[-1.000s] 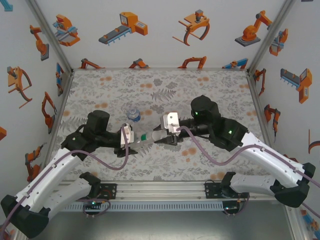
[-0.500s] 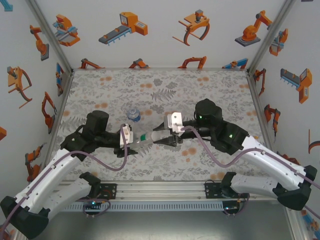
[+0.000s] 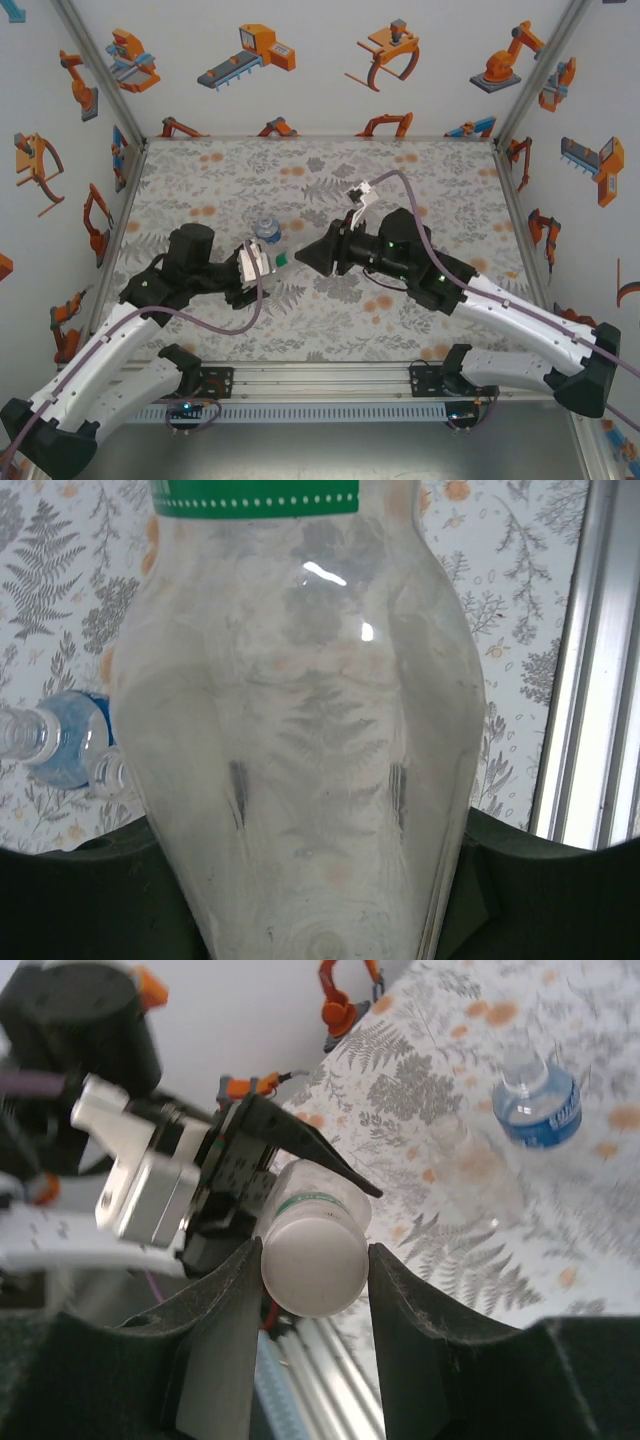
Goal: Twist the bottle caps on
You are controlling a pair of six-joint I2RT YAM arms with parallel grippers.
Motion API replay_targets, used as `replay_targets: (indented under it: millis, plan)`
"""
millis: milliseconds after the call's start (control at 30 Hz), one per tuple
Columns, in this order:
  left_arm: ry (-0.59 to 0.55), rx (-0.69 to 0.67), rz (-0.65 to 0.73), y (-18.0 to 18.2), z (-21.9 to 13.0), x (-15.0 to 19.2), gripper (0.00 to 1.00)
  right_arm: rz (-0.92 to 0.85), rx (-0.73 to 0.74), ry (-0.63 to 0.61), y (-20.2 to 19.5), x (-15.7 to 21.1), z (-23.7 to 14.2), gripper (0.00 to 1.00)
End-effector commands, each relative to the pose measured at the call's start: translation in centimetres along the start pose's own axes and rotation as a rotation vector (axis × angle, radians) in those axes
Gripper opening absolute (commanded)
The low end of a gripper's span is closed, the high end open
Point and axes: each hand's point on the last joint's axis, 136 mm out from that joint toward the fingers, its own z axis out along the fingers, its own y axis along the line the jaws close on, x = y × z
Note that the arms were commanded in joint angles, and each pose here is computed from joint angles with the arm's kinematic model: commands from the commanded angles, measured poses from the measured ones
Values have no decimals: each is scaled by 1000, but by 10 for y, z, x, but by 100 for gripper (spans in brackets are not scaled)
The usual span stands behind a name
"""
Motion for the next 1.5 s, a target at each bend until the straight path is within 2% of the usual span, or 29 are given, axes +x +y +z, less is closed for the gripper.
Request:
replay_targets:
  millis: [0,167,400,500,667,800,1000,1100,1200,1467]
  plan:
    - [-164,17,107,-4,-9,-40,0,390,234,-16,-45,10,9,0]
    - [-151,0,99,0,-9,-38,0,537,241,6,-44,16,16,0]
    - [-151,7,95,-1,-8,-38,0,470,228,-14,-40,7,13,0]
    - [-155,14,96,-2,-8,-39,0,321,150,-58,-25,-9,9,0]
    - [-174,55,102,-9,-8,-41,0,-109,-66,-57,20,-19,-5,0]
    - [-210,125,125,-22,-10,-46,0,-510,-288,18,59,2,-24,0]
    - [-266,233,144,-40,-22,-61,0,-886,-521,122,92,26,-56,0]
    - [-312,285,155,-48,-32,-75,0,-998,-621,119,105,31,-71,0]
    - [-359,330,161,-56,-40,-87,0,-1037,-678,93,117,27,-81,0]
    - [-391,378,177,-66,-46,-99,0,-1055,-744,64,129,24,-88,0]
